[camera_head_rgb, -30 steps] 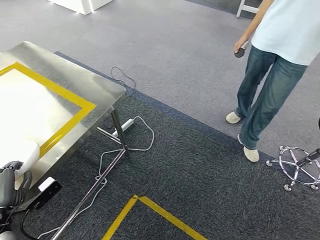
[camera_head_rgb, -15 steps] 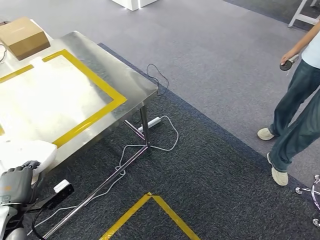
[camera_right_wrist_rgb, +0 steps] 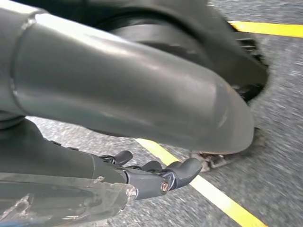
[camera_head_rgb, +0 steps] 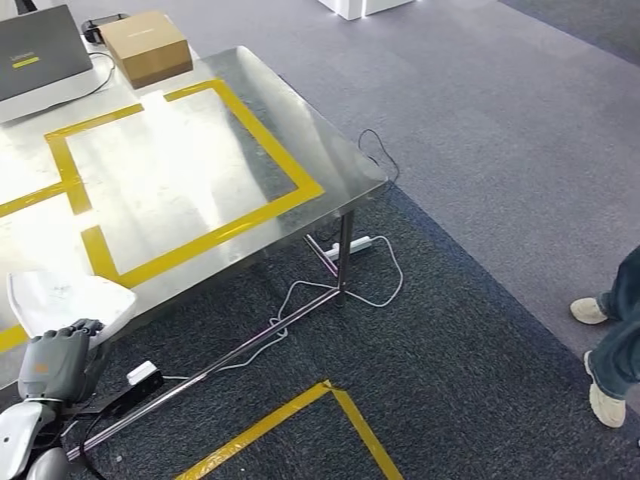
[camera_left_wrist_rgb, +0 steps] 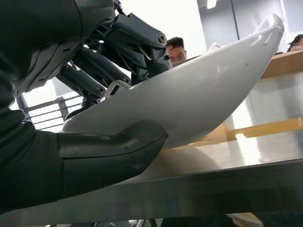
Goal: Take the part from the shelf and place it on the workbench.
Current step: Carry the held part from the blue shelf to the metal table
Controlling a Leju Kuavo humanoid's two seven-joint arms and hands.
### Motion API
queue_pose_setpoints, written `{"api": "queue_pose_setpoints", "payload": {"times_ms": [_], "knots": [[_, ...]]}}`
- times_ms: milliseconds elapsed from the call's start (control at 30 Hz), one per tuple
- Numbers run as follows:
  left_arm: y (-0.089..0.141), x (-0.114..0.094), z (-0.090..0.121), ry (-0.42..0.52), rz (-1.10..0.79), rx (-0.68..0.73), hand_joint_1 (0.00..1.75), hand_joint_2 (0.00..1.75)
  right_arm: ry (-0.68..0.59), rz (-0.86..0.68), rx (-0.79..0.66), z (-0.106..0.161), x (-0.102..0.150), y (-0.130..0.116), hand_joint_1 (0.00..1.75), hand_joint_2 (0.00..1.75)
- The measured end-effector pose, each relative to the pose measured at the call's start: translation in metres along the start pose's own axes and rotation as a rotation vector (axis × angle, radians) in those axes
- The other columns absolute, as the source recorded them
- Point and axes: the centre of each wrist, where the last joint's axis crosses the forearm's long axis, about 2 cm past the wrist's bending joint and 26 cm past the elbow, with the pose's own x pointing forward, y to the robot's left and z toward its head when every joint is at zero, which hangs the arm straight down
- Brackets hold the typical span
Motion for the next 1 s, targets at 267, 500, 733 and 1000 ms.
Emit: {"api": "queue_pose_setpoints", "payload": {"times_ms": [267, 500, 733, 1000], "knots": [[-0.002, -0.009, 0.004, 0.014, 0.017, -0.005, 1.68, 1.75, 0.098, 0.072, 0.125, 0.02, -0.05, -0.034, 0.0, 0.0], [-0.003, -0.022, 0.01, -0.043, 0.011, -0.013, 1.68, 1.75, 0.184, 0.129, 0.228, 0.046, -0.092, -0.081, 0.0, 0.0], [-0.008, -0.025, 0.006, -0.105, 0.017, -0.032, 1.68, 1.75, 0.246, 0.177, 0.22, 0.067, -0.111, -0.129, 0.0, 0.0], [-0.013, -0.003, -0.02, -0.245, 0.043, -0.053, 1.68, 1.75, 0.266, 0.235, 0.229, 0.071, -0.106, -0.152, 0.0, 0.0]]}}
